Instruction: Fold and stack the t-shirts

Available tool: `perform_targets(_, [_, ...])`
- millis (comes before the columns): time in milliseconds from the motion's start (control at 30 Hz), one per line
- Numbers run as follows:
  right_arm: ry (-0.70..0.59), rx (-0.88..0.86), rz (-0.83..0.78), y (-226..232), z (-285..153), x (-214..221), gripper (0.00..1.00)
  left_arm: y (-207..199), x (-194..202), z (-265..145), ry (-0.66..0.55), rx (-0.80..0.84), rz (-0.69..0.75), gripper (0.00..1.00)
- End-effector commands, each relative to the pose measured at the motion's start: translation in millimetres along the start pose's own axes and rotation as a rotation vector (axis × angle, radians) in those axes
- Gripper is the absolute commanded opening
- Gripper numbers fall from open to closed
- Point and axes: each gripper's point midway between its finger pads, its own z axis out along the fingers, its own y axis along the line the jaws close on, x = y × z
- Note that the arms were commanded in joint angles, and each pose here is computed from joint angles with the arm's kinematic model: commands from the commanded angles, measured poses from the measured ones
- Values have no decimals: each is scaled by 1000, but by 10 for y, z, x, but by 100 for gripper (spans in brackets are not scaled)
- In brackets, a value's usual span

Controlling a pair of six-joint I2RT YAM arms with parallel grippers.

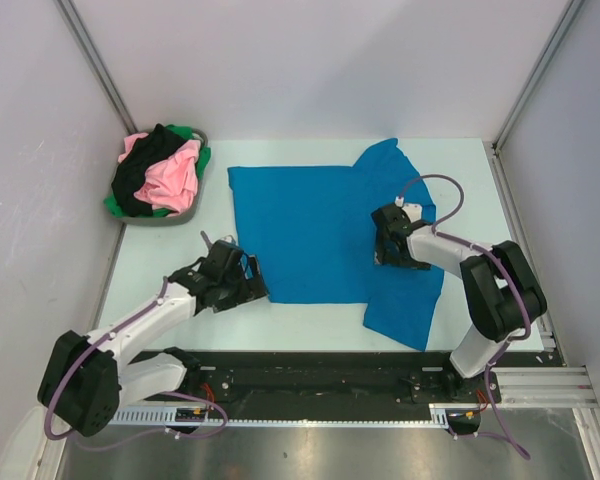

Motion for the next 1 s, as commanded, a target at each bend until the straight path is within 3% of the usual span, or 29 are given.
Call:
perform_targets(0, [57, 113, 59, -253, 154, 100, 100, -285, -244, -111, -55, 98, 18, 100])
perform_targets(200, [98, 290, 96, -457, 244, 130, 100, -373, -386, -95, -67, 111, 50, 100])
perform_targets(333, [205, 506, 85, -728, 282, 296, 100, -393, -424, -37, -51, 137, 55, 100])
perform_targets(467, [330, 709, 35, -912, 405, 500, 100, -253, -381, 79, -21, 133, 25, 100])
perform_targets(567, [344, 836, 49, -1043, 325, 517, 100, -122, -370, 138, -10, 102, -7, 100])
perform_targets(800, [289, 925, 182, -1283, 100, 375, 100, 118, -428, 137, -12, 6, -50, 100])
perform_targets(967, [105, 790, 213, -992, -303, -121, 100, 28, -492, 115, -35, 49, -85, 99])
